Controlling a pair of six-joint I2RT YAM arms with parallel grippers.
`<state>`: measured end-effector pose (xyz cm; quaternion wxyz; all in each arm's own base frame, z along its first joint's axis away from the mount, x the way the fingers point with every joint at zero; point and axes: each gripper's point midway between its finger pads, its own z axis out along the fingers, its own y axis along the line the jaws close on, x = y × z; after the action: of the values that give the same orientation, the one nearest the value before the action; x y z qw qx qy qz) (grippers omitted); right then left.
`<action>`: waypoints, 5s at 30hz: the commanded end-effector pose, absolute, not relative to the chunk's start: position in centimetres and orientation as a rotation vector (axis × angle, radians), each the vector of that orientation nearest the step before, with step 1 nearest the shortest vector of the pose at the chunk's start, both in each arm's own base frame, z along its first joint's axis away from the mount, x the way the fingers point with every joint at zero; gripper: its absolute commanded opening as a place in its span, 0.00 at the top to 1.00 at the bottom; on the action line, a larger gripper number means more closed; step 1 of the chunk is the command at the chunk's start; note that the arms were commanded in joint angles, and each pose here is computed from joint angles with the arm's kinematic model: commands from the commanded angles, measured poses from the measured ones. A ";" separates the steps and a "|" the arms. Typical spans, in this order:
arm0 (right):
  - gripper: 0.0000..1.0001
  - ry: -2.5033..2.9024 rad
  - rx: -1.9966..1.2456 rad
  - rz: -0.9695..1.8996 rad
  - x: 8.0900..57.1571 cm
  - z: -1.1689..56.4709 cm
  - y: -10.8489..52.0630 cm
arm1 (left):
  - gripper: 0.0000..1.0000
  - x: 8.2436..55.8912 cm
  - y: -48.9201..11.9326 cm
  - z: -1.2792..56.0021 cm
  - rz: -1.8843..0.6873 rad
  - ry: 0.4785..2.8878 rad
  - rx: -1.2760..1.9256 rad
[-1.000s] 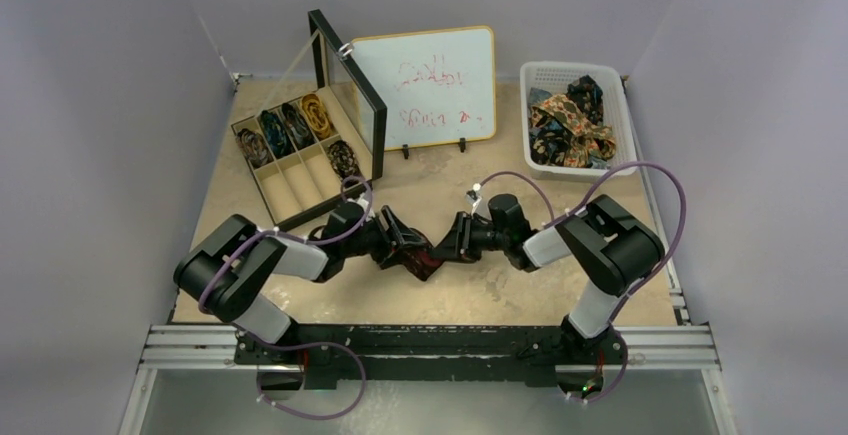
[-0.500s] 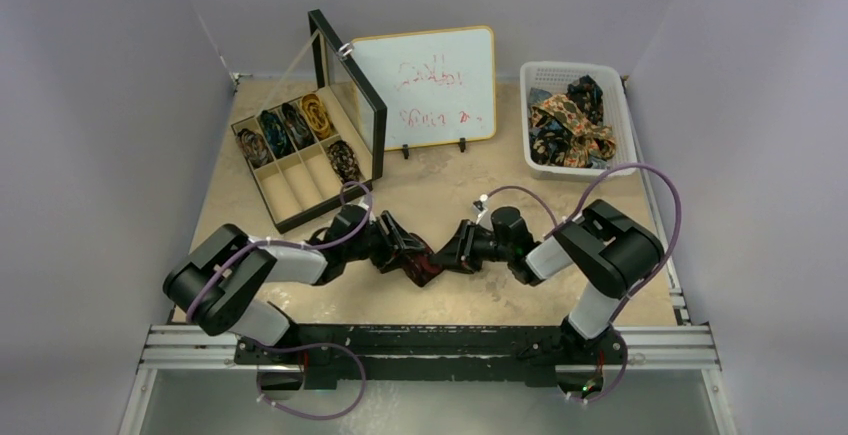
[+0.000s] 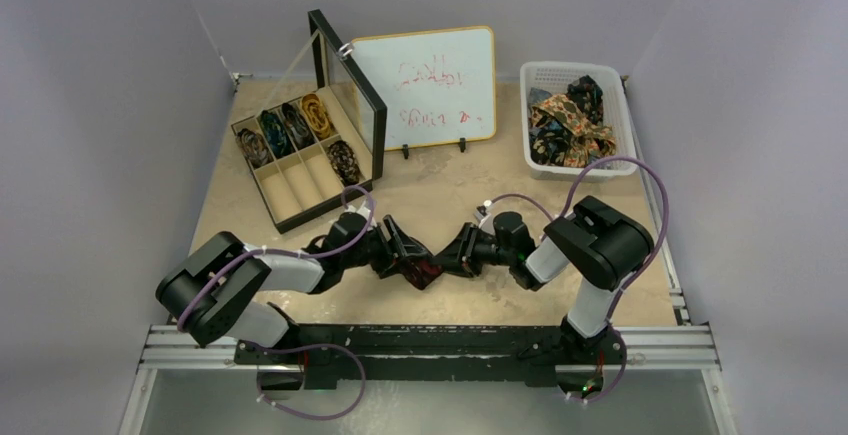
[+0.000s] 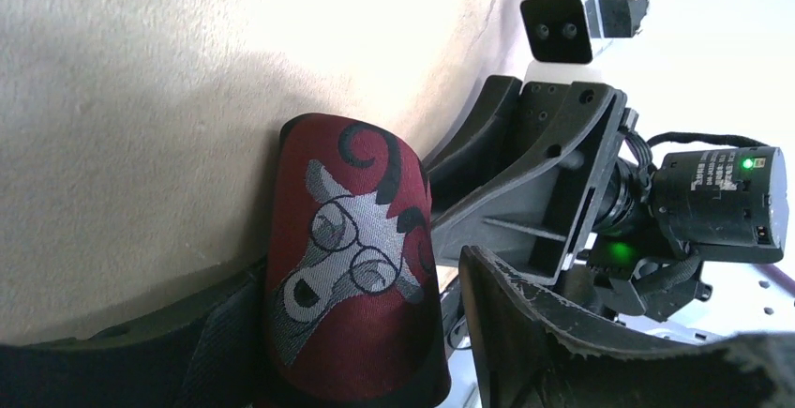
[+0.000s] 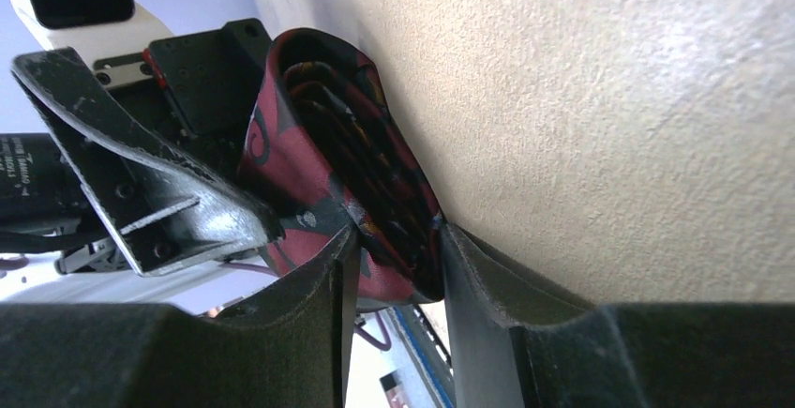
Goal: Roll the ties
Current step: Pick up the tie at the center of the board, then place the tie in the storage box.
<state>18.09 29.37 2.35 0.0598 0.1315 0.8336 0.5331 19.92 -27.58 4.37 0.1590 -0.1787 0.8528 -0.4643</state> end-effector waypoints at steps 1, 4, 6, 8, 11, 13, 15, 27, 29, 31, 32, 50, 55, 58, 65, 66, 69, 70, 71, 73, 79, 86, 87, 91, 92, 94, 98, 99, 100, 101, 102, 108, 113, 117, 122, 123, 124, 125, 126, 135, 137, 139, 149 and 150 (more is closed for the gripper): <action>0.60 2.533 0.463 1.634 17.5 2.0 29.3 | 0.35 19.4 -28.2 5.5 -1.391 2.384 -0.413; 0.60 2.527 0.461 1.645 17.6 2.2 29.3 | 0.38 19.4 -28.1 5.4 -1.386 2.382 -0.421; 0.60 2.526 0.463 1.646 17.5 2.3 29.3 | 0.43 19.4 -28.3 5.4 -1.386 2.383 -0.406; 0.60 2.524 0.460 1.645 17.6 2.3 29.3 | 0.49 19.5 -28.4 5.4 -1.384 2.385 -0.405; 0.60 2.526 0.453 1.644 17.6 2.3 29.4 | 0.58 19.5 -28.5 5.5 -1.389 2.380 -0.398; 0.60 2.523 0.446 1.646 17.5 2.4 29.4 | 0.62 19.5 -28.5 5.6 -1.390 2.379 -0.394; 0.60 2.509 0.432 1.650 17.7 2.7 29.4 | 0.67 19.4 -28.5 5.7 -1.392 2.378 -0.392; 0.49 2.465 0.252 1.451 20.6 5.3 29.0 | 0.83 20.0 -28.6 6.8 -1.295 2.470 -0.324; 0.47 2.453 0.258 1.390 21.6 5.6 28.1 | 0.83 20.3 -28.2 7.0 -1.277 2.496 -0.309; 0.47 2.433 0.274 1.341 22.5 6.1 27.0 | 0.83 20.8 -27.4 7.5 -1.250 2.515 -0.305; 0.47 2.420 0.280 1.320 23.0 6.5 26.5 | 0.83 21.0 -26.9 7.8 -1.232 2.520 -0.305; 0.45 2.327 0.168 1.133 25.5 12.0 24.7 | 0.83 27.3 -15.0 15.3 -0.748 2.621 -0.287; 0.45 2.320 0.121 1.091 25.4 12.8 24.2 | 0.83 29.6 -11.4 16.1 -0.721 2.630 -0.335; 0.45 2.318 0.073 1.082 25.0 13.0 24.1 | 0.84 31.7 -9.8 17.3 -0.734 2.610 -0.338; 0.38 2.344 -0.038 1.020 24.6 12.8 23.6 | 0.84 34.9 -8.1 17.5 -0.635 2.689 -0.351; 0.37 2.339 -0.052 1.019 24.7 13.0 23.6 | 0.84 35.2 -8.0 17.4 -0.629 2.690 -0.346; 0.32 2.334 -0.096 1.003 24.7 13.3 23.6 | 0.84 35.9 -7.4 16.9 -0.577 2.728 -0.359; 0.32 2.337 -0.106 0.995 24.7 13.3 23.5 | 0.84 36.2 -6.5 16.7 -0.562 2.736 -0.386; 0.31 2.331 -0.114 0.989 24.9 13.4 23.5 | 0.84 36.4 -6.2 16.5 -0.547 2.749 -0.392; 0.30 2.328 -0.123 0.982 24.9 13.4 23.5 | 0.83 36.8 -5.7 16.1 -0.530 2.783 -0.406; 0.30 2.346 -0.167 0.970 25.1 12.7 23.7 | 0.83 38.7 -4.2 15.1 -0.442 2.849 -0.466; 0.30 2.389 -0.203 0.950 24.7 11.6 23.5 | 0.83 40.1 -3.5 13.3 -0.382 2.913 -0.551; 0.30 2.387 -0.206 0.949 24.7 11.6 23.5 | 0.82 40.3 -3.4 13.4 -0.382 2.912 -0.559; 0.30 2.389 -0.211 0.946 24.8 11.4 23.5 | 0.82 40.2 -3.0 12.5 -0.337 2.955 -0.612; 0.30 2.392 -0.211 0.944 24.8 11.4 23.5 | 0.82 40.3 -2.9 12.4 -0.323 2.954 -0.617; 0.30 2.396 -0.213 0.943 24.7 11.2 23.5 | 0.82 40.3 -2.8 12.3 -0.319 2.950 -0.620; 0.31 2.400 -0.218 0.942 24.7 11.0 23.5 | 0.82 40.1 -2.9 11.5 -0.320 2.973 -0.633; 0.31 2.402 -0.219 0.942 24.7 11.0 23.5 | 0.82 40.1 -3.0 11.3 -0.323 2.981 -0.636; 0.31 2.402 -0.220 0.941 24.7 10.9 23.5 | 0.82 40.1 -2.9 10.9 -0.323 2.984 -0.644; 0.31 2.404 -0.220 0.941 24.7 10.9 23.5 | 0.82 40.0 -3.0 10.6 -0.324 2.990 -0.648; 0.31 2.404 -0.221 0.942 24.7 10.9 23.5 | 0.82 39.9 -3.1 10.3 -0.330 2.994 -0.653; 0.32 2.408 -0.224 0.939 24.7 10.7 23.5 | 0.82 40.4 -3.6 9.2 -0.377 2.993 -0.672; 0.32 2.412 -0.226 0.932 24.6 10.5 23.4 | 0.82 40.5 -3.7 8.5 -0.380 3.019 -0.684; 0.32 2.420 -0.229 0.930 24.6 10.2 23.4 | 0.80 40.7 -3.9 8.0 -0.392 3.041 -0.692; 0.33 2.420 -0.232 0.931 24.6 10.2 23.4 | 0.79 40.9 -4.1 7.3 -0.409 3.067 -0.723; 0.33 2.422 -0.232 0.927 24.6 10.1 23.4 | 0.78 41.1 -4.1 7.3 -0.412 3.064 -0.727; 0.33 2.422 -0.235 0.926 24.6 10.1 23.3 | 0.77 41.1 -4.1 7.1 -0.412 3.066 -0.732; 0.33 2.422 -0.236 0.926 24.6 10.1 23.4 | 0.76 41.2 -4.2 7.1 -0.414 3.067 -0.735; 0.33 2.425 -0.236 0.926 24.5 10.0 23.3 | 0.76 41.2 -4.3 7.0 -0.419 3.071 -0.739; 0.34 2.435 -0.244 0.930 24.5 9.6 23.4 | 0.74 42.0 -5.0 6.5 -0.488 3.091 -0.757; 0.34 2.439 -0.242 0.927 24.4 9.4 23.4 | 0.74 41.7 -4.9 6.1 -0.482 3.103 -0.766; 0.34 2.438 -0.242 0.927 24.5 9.5 23.4 | 0.72 41.5 -4.5 5.8 -0.434 3.115 -0.775; 0.34 2.442 -0.241 0.926 24.5 9.5 23.4 | 0.54 42.5 -4.0 7.4 -0.398 3.083 -0.769; 0.34 2.442 -0.240 0.925 24.5 9.5 23.4 | 0.53 42.6 -4.1 7.5 -0.403 3.080 -0.764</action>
<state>23.98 22.88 8.37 0.2467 -0.0747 0.9072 0.3324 41.45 -4.14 5.87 -0.0498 -0.2300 0.9646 -0.1192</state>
